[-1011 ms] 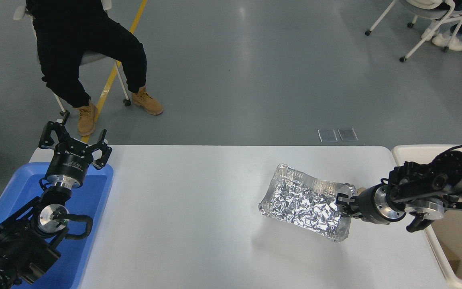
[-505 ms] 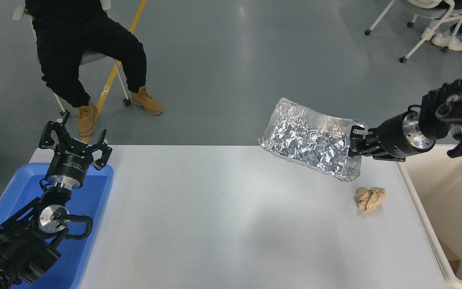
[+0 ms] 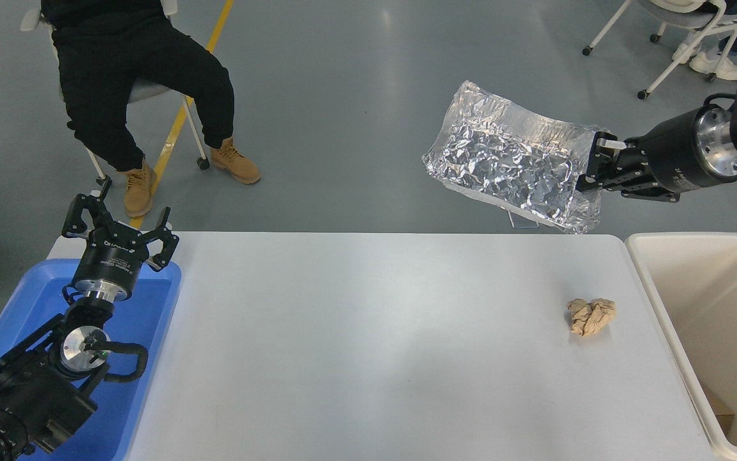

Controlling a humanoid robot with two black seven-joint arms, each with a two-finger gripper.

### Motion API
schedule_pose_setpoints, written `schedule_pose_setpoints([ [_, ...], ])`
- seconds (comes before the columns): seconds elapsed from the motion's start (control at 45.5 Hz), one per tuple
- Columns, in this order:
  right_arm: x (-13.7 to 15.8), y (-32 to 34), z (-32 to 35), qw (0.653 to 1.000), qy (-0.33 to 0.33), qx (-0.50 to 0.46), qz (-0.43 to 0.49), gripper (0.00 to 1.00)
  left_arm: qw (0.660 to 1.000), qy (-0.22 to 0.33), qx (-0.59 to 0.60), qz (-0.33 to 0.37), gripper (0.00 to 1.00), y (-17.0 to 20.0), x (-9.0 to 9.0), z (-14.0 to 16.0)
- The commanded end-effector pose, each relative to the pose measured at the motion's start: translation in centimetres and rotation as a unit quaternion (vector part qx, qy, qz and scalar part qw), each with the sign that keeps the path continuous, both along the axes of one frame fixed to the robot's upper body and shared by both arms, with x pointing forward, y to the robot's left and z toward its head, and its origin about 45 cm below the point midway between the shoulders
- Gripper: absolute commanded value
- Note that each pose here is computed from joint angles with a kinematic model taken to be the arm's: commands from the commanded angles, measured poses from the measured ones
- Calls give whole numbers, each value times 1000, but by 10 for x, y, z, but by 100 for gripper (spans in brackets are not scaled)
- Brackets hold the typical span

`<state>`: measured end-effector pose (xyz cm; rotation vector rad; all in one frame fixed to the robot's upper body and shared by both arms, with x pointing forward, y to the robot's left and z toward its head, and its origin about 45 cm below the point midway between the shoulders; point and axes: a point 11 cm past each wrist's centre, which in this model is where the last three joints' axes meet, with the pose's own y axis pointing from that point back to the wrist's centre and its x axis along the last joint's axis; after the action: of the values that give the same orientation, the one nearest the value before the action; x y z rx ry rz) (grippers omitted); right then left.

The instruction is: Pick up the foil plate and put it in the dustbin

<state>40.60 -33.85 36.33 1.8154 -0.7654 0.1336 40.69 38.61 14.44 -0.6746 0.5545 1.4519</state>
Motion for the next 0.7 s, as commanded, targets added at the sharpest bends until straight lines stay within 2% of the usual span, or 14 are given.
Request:
schedule_pose_setpoints([
  [0.0, 22, -83, -20, 993, -35, -39, -103, 0, 1000, 0, 0, 0, 99, 0, 0, 0],
  [0.088, 28, -124, -33, 985, -51, -57, -154, 0, 1000, 0, 0, 0, 99, 0, 0, 0],
  [0.22, 30, -156, -60, 970, -82, -27, -229, 0, 1000, 0, 0, 0, 99, 0, 0, 0],
  [0.549, -10, -234, -117, 924, -130, -132, -335, 0, 1000, 0, 0, 0, 99, 0, 0, 0],
  [0.681, -31, -248, -143, 903, -135, -126, -388, 0, 1000, 0, 0, 0, 99, 0, 0, 0],
])
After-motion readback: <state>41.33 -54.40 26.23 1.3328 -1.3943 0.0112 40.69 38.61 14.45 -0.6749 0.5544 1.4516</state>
